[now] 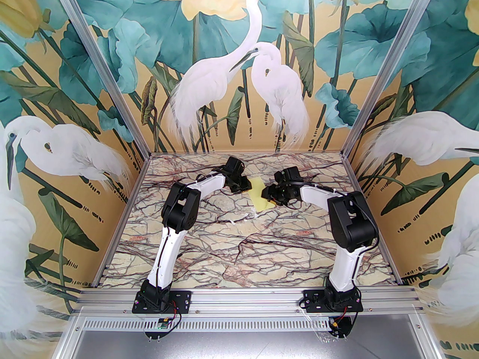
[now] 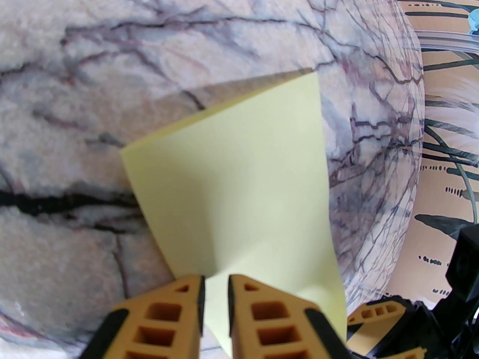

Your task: Fold a paper plane with a square sheet of paper (fold left side to right side)

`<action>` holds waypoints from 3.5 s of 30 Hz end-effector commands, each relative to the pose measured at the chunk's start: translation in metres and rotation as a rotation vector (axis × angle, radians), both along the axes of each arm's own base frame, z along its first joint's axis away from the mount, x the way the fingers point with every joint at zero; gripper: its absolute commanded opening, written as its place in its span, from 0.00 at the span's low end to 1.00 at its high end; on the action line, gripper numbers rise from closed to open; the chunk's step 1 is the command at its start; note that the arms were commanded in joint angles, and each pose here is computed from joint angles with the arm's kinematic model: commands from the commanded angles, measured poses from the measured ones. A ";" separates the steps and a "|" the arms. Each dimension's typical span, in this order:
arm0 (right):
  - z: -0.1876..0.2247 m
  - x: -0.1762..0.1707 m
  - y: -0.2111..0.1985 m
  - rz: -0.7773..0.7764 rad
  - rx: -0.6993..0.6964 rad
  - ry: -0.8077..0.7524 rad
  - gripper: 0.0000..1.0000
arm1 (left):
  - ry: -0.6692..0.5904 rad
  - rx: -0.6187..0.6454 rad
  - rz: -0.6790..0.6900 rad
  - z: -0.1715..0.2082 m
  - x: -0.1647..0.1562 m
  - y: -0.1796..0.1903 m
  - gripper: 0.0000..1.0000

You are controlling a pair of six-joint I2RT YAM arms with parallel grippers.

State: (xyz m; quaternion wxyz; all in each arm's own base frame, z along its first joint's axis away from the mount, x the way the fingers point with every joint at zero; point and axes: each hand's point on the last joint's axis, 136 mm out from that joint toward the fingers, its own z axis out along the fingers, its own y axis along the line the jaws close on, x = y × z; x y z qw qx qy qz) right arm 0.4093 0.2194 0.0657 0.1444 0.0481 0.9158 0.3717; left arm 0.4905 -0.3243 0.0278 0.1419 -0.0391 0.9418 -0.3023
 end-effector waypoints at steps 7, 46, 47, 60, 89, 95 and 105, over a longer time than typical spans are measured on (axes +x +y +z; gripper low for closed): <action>0.001 0.010 0.015 0.004 0.068 -0.006 0.48 | -0.028 -0.037 -0.013 0.021 -0.012 -0.003 0.22; -0.015 0.013 0.006 -0.033 0.044 0.025 0.00 | 0.001 -0.298 -0.033 0.037 -0.065 -0.037 0.29; -0.016 0.013 0.006 -0.034 0.044 0.025 0.00 | 0.002 -0.298 -0.033 0.037 -0.066 -0.038 0.30; -0.016 0.013 0.006 -0.037 0.050 0.024 0.00 | -0.058 -0.420 0.035 0.046 -0.069 -0.040 0.29; -0.015 0.014 0.007 -0.035 0.056 0.025 0.00 | -0.037 -0.468 0.022 0.038 -0.067 -0.054 0.26; -0.013 0.015 0.007 -0.036 0.057 0.023 0.00 | -0.023 -0.444 0.022 0.029 -0.069 -0.053 0.26; -0.016 0.014 0.007 -0.034 0.056 0.027 0.00 | -0.051 -0.378 0.034 0.026 -0.068 -0.045 0.29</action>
